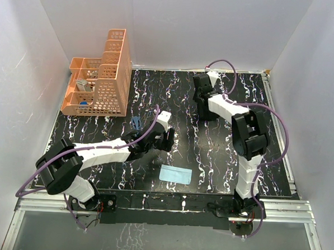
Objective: Organize the sunglasses
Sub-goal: Move the sunglasses case at the center of the board.
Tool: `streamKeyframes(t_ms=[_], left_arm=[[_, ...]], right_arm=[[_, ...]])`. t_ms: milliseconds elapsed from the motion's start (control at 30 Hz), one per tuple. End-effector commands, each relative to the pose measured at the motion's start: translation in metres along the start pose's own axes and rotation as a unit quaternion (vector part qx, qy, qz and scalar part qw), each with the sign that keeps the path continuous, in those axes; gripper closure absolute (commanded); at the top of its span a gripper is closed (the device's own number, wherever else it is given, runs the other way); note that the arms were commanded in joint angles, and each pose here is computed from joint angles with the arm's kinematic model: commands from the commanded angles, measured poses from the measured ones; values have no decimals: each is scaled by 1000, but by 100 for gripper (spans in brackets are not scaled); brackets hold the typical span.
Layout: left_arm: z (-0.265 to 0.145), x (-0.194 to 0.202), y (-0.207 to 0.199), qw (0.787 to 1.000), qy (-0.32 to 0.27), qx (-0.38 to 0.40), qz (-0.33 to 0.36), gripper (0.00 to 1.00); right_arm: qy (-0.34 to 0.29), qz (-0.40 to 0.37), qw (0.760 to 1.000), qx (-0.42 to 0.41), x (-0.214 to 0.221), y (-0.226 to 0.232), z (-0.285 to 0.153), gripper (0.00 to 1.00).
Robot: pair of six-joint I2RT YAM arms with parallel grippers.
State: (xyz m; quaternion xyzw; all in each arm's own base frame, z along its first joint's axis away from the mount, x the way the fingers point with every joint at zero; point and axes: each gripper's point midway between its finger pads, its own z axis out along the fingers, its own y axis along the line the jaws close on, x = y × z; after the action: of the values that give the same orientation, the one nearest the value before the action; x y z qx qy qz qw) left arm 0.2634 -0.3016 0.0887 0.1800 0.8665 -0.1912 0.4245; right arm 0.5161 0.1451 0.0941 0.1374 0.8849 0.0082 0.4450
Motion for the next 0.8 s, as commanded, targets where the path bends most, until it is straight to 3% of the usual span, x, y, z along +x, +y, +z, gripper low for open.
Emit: streamKeyframes(t_ms=[0, 767], left_arm=[[-5, -10, -1, 1000, -8, 4, -7, 41], [2, -14, 8, 1000, -6, 2, -27, 41]], right_arm=[[-34, 12, 999, 1, -37, 3, 8, 100], [-14, 9, 1000, 17, -35, -10, 64, 100]])
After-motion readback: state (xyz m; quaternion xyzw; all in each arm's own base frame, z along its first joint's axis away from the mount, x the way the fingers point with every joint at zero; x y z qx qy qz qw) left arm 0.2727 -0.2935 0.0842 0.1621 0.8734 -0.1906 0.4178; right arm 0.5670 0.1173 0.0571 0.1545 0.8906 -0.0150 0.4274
